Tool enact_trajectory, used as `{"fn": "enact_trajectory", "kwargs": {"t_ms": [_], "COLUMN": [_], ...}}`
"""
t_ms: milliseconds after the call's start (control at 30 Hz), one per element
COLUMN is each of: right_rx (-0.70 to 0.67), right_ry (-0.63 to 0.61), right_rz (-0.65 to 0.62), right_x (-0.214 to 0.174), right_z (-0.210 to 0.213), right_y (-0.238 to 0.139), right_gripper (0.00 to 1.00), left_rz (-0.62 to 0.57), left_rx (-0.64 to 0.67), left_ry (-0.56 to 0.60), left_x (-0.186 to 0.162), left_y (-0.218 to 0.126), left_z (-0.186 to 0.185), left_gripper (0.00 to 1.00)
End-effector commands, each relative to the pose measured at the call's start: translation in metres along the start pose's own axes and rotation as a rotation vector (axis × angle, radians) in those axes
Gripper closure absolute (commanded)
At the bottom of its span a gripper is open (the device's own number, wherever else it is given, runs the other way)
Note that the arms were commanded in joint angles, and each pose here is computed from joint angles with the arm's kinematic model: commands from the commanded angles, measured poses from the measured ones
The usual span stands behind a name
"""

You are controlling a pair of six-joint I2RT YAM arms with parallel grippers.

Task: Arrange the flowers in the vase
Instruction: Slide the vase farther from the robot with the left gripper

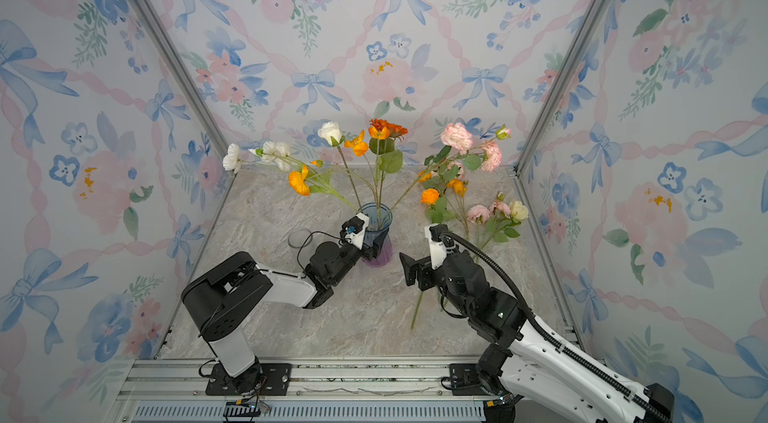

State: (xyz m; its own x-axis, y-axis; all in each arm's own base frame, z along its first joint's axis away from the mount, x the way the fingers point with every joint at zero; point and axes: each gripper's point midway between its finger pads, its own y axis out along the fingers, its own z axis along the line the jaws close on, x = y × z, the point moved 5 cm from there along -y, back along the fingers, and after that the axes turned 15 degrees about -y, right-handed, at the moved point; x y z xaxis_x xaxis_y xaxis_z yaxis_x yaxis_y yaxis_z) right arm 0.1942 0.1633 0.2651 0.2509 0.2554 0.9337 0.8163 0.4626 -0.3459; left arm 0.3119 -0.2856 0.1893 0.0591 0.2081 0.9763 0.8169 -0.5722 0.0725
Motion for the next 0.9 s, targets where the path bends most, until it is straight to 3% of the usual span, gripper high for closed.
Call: {"fn": "enact_trajectory", "kwargs": {"t_ms": [0,533,700,867], "right_rx": [0.002,0.009,0.005,-0.009], "right_ry": [0.007,0.01,0.014,-0.002], "right_rz": [-0.016,-0.02,-0.021,-0.02], "right_x": [0.006,0.007,0.006,0.008], "right_z": [-0.001,0.0,-0.001,-0.003], "right_y": [-0.006,-0.008,-0.008,-0.008], "right_gripper": [0.03,0.03,0.03,0.03], "left_rz": [-0.152,-0.246,-0.334,-0.368], "left_rx": [-0.048,-0.157,-0.217,-0.237], "left_ry": [0.008,-0.039,-0.111,-0.095], "left_x": [0.026,0.057,0.094,0.114], "left_y": [-0.003,0.002,0.014,0.032], "left_z": [-0.005,-0.019,-0.02,-0.02], "left_gripper": [0.3,0.58,0.64,0.65]}}
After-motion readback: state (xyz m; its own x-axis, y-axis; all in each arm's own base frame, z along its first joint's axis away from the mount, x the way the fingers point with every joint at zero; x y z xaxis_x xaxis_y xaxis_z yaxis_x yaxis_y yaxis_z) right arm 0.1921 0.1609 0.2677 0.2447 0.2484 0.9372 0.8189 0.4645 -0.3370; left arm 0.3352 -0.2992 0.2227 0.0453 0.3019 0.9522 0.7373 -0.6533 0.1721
